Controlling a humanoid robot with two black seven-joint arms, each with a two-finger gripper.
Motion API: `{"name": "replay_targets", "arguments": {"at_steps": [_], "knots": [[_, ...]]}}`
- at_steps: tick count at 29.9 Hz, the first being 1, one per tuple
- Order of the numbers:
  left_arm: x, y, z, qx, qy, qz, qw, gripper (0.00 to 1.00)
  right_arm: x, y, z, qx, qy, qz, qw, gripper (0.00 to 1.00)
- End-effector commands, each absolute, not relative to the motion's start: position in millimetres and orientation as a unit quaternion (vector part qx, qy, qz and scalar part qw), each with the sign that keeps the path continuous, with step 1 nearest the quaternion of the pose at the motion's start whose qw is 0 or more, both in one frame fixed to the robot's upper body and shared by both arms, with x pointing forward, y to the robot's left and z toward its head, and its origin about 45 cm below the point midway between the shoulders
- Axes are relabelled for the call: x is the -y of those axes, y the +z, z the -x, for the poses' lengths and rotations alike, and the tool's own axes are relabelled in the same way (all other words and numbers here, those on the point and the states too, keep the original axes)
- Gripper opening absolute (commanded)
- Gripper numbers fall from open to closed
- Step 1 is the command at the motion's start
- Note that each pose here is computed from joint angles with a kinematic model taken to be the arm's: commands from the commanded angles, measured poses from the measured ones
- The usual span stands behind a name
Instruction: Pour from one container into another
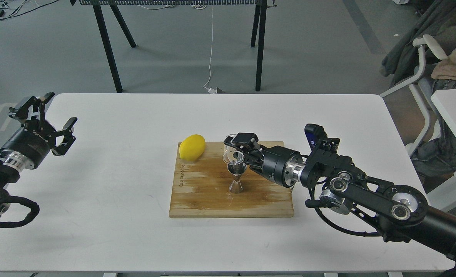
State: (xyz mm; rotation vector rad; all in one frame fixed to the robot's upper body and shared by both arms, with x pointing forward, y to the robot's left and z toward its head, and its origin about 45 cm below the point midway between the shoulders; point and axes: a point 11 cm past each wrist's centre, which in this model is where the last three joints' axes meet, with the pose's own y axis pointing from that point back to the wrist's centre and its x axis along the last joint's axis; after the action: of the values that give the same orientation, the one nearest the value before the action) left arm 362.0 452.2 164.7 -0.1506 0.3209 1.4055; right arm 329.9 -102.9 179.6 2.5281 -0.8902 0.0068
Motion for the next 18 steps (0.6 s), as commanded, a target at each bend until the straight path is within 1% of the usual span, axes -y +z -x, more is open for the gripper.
{"name": "replay_targets", "arguments": {"at_steps": [1,18], "knots": [[-452.2,164.9,-362.1,-0.147,0.643,0.069,0.749,0.86,103.7,179.4,-330.3,0.324,0.006,-0.918,0.23,0.36],[-452.1,164.5,-361.9,-0.147,0.643,0.069,0.749,0.86,108.1,182.4,-333.9,0.324,0.031,-0.915,0.24,0.36]]}}
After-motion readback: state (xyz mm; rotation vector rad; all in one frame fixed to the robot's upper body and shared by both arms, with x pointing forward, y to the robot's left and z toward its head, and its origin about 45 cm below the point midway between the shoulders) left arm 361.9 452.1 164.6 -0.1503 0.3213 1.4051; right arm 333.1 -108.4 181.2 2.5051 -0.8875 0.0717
